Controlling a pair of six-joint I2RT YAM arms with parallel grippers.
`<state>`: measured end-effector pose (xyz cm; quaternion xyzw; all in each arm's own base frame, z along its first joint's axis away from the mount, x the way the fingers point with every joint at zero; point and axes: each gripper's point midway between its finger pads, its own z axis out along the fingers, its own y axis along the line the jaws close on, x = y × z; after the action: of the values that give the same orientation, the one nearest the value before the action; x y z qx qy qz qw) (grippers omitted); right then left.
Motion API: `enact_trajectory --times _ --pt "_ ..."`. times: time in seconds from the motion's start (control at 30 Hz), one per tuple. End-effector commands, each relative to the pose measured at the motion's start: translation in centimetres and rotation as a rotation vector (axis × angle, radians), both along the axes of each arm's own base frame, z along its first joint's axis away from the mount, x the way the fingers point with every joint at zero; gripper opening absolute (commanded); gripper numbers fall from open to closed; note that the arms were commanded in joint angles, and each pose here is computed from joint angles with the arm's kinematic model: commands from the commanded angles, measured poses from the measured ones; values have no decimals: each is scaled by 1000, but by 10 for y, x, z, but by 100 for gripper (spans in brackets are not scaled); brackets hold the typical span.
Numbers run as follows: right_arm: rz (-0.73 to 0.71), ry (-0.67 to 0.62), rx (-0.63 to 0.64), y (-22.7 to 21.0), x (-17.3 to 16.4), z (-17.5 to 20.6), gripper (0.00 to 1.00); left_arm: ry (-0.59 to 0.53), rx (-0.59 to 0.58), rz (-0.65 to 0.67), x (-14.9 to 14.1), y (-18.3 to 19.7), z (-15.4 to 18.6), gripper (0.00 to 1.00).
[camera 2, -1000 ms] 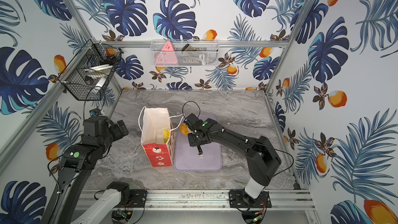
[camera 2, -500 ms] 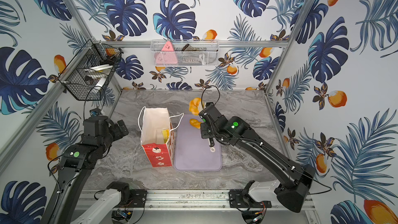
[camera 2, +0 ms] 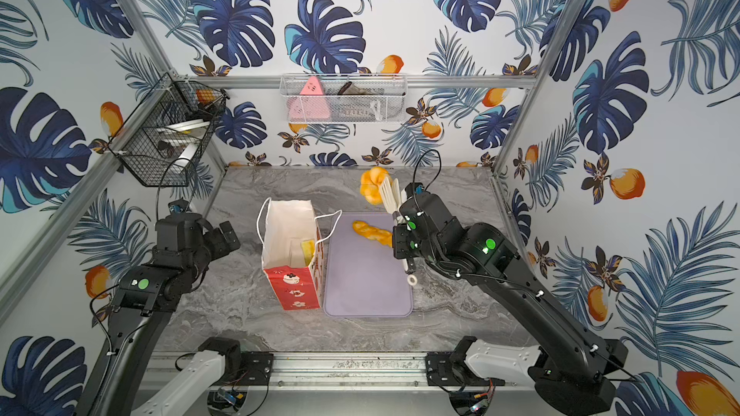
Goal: Pack bread into a paper bag
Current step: Place the fake bread in the paper bag.
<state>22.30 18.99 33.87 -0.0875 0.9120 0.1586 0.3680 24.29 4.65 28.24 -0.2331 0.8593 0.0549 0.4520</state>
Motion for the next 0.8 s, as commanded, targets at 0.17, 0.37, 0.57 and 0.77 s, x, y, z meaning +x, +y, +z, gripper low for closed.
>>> enact_trajectory --times 0.17,0.37,0.57,0.77 --pt "146 -94 44 52 -6 43 0 -25 8 -9 2 0 7 99" --pt "273 -147 10 107 -26 63 0 -31 10 -6 -1 1 9 99" --pt "334 -75 -4 134 -37 31 0 -34 16 -2 -6 2 10 99" --pt "394 -20 -62 153 -55 0 0 -35 12 -3 -5 1 10 99"
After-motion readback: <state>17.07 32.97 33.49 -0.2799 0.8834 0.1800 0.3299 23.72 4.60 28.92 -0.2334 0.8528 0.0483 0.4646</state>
